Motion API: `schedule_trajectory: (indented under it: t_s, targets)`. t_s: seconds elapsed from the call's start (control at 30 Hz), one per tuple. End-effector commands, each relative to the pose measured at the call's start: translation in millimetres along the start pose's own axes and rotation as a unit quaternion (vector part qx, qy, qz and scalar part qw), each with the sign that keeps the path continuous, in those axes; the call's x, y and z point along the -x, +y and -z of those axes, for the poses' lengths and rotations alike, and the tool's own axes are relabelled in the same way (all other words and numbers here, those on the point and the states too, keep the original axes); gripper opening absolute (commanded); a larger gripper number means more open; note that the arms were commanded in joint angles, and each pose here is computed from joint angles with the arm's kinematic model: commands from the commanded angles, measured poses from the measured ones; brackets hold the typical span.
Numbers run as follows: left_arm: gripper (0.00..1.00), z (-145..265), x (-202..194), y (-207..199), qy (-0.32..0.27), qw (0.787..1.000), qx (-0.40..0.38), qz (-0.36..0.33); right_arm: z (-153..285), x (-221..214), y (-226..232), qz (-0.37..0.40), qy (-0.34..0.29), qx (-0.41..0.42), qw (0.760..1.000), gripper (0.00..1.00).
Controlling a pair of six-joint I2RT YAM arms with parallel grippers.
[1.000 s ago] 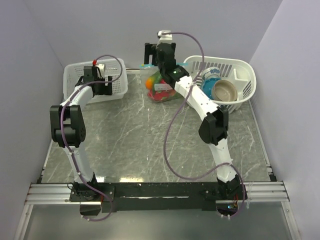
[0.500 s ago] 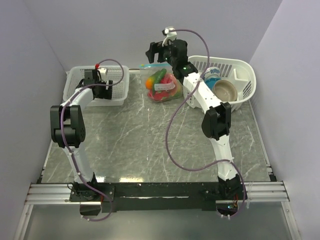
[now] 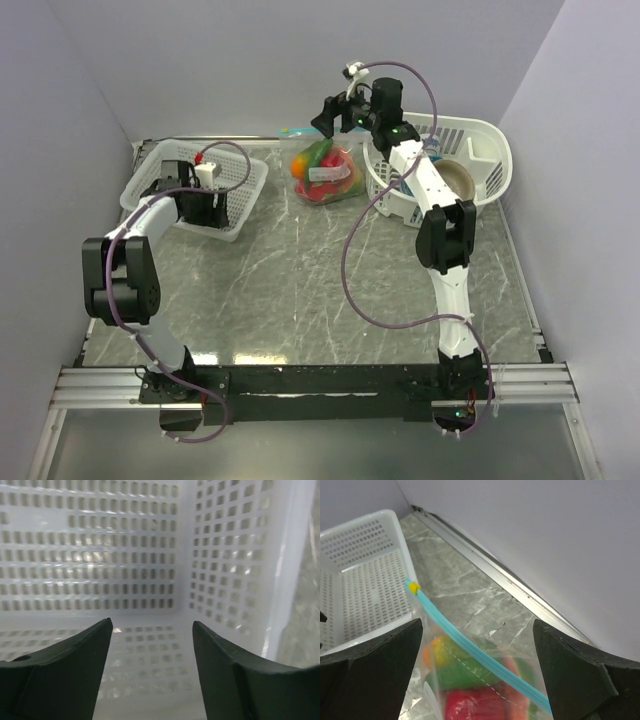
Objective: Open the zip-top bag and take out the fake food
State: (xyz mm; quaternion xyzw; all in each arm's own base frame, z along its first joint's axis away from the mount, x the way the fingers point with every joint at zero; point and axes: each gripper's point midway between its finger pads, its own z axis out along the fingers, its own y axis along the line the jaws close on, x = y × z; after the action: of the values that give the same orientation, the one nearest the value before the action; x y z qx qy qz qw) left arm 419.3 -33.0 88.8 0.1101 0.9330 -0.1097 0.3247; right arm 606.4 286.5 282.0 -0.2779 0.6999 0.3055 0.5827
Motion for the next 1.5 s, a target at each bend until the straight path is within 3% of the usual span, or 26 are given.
schedule_trajectory:
  t_s: [0.0,0.13,0.3,0.37,0.43,0.5,0.6,0.63,0.67,0.8,0.93,1.07,1.2,1.33,1.47]
  targets:
    - [0.7,27.1,-10.5,-48.9,0.021,0.994,-0.109,-0.005,-7.5,-18.7,13.3,0.034,0.024,0.03,0.999,0.99]
    - [0.71,52.0,-7.6,-69.9,0.027,0.988,-0.153,-0.025,-9.9,-29.1,7.4,0.034,0.031,0.036,0.998,0.98]
    - [0.88,112.0,52.0,-63.9,-0.057,0.993,-0.1,-0.039,-11.5,-43.5,9.5,0.023,0.043,0.055,0.997,0.96]
    - [0.99,142.1,79.3,-39.4,-0.113,0.992,-0.039,-0.028,-10.9,-49.6,8.4,0.018,0.05,0.056,0.997,0.9]
    - [0.99,157.3,95.7,-0.2,-0.155,0.987,0.046,-0.002,-7.7,-50.1,14.2,0.013,0.054,0.068,0.996,0.84]
    - [0.99,172.9,103.4,53.9,-0.195,0.971,0.13,0.036,-4.9,-55.8,17.5,0.007,0.061,0.073,0.995,0.69]
    - [0.99,160.3,82.4,123.2,-0.174,0.958,0.213,0.08,3.1,-56.9,27.3,0.0,0.069,0.086,0.994,0.52]
    - [0.99,154.2,80.0,134.2,-0.167,0.957,0.225,0.08,8.0,-48.5,31.7,0.004,0.065,0.087,0.994,0.46]
    - [0.99,135.3,69.0,149.2,-0.143,0.957,0.237,0.085,9.8,-54.7,34.2,0.0,0.073,0.087,0.994,0.32]
    - [0.99,94.3,75.8,173.5,-0.131,0.961,0.235,0.069,20.9,-46.7,48.6,0.0,0.078,0.08,0.994,0.09]
    - [0.99,74.0,111.7,199.3,-0.141,0.959,0.238,0.065,33.6,-26.6,69.3,0.021,0.072,0.072,0.995,0.06]
    - [0.99,40.8,114.9,218.2,-0.115,0.959,0.245,0.079,43.9,-13.0,90.7,0.032,0.068,0.075,0.994,0.04]
    - [0.97,30.8,130.4,198.7,-0.139,0.962,0.216,0.096,57.6,15.2,118.9,0.052,0.044,0.089,0.994,0.02]
    - [0.98,8.4,117.6,172.2,-0.128,0.963,0.225,0.068,68.1,35.3,142.1,0.061,0.019,0.106,0.992,0.02]
    - [0.95,-9.6,107.4,177.1,-0.11,0.963,0.237,0.062,87.2,62.0,166.7,0.062,-0.013,0.141,0.988,0.01]
